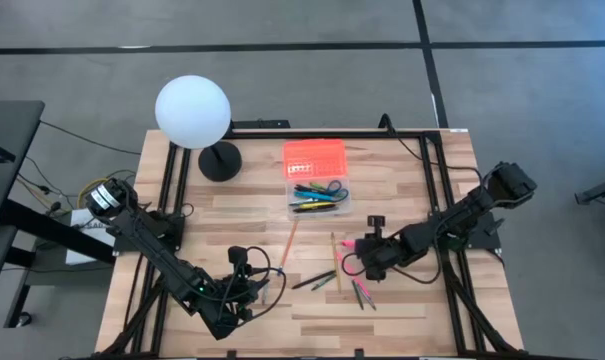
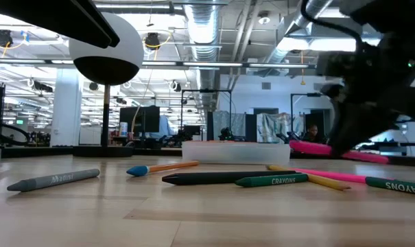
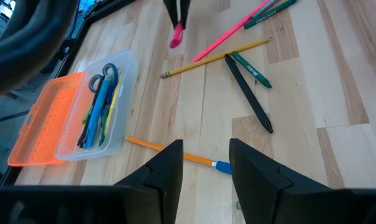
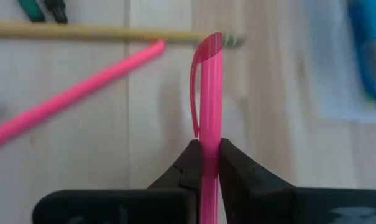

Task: Pick & place school supplies into a supply box
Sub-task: Put the pink pen into the orange supply box, then put the yellow pencil into the orange supply box

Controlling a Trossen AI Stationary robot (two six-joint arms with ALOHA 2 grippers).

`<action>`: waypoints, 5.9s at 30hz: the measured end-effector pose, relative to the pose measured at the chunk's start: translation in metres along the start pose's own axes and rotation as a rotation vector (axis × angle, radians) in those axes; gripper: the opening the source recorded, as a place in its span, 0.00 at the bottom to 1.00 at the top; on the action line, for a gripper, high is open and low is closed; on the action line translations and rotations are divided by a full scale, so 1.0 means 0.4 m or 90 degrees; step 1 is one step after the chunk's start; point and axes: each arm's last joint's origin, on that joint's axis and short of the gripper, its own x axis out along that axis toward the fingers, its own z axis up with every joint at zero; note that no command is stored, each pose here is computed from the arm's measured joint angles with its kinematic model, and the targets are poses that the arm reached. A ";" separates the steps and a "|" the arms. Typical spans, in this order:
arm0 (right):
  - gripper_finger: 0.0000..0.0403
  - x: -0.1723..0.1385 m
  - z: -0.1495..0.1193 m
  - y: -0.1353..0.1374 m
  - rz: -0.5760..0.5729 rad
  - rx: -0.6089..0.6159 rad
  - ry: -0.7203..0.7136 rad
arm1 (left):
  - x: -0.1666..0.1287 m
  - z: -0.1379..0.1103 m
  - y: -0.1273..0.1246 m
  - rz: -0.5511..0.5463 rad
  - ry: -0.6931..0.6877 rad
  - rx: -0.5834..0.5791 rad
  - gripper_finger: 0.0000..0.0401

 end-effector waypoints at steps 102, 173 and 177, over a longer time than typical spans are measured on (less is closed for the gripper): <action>0.33 -0.229 -0.052 0.077 -0.169 -0.022 -0.461 | 0.348 -0.157 0.171 -0.066 0.005 -0.302 0.31; 0.30 -0.236 -0.057 0.079 -0.185 -0.050 -0.462 | 0.403 -0.199 0.127 -0.161 0.140 -0.221 0.32; 0.30 -0.236 -0.057 0.079 -0.185 -0.050 -0.462 | 0.402 -0.200 0.126 -0.170 0.144 -0.214 0.28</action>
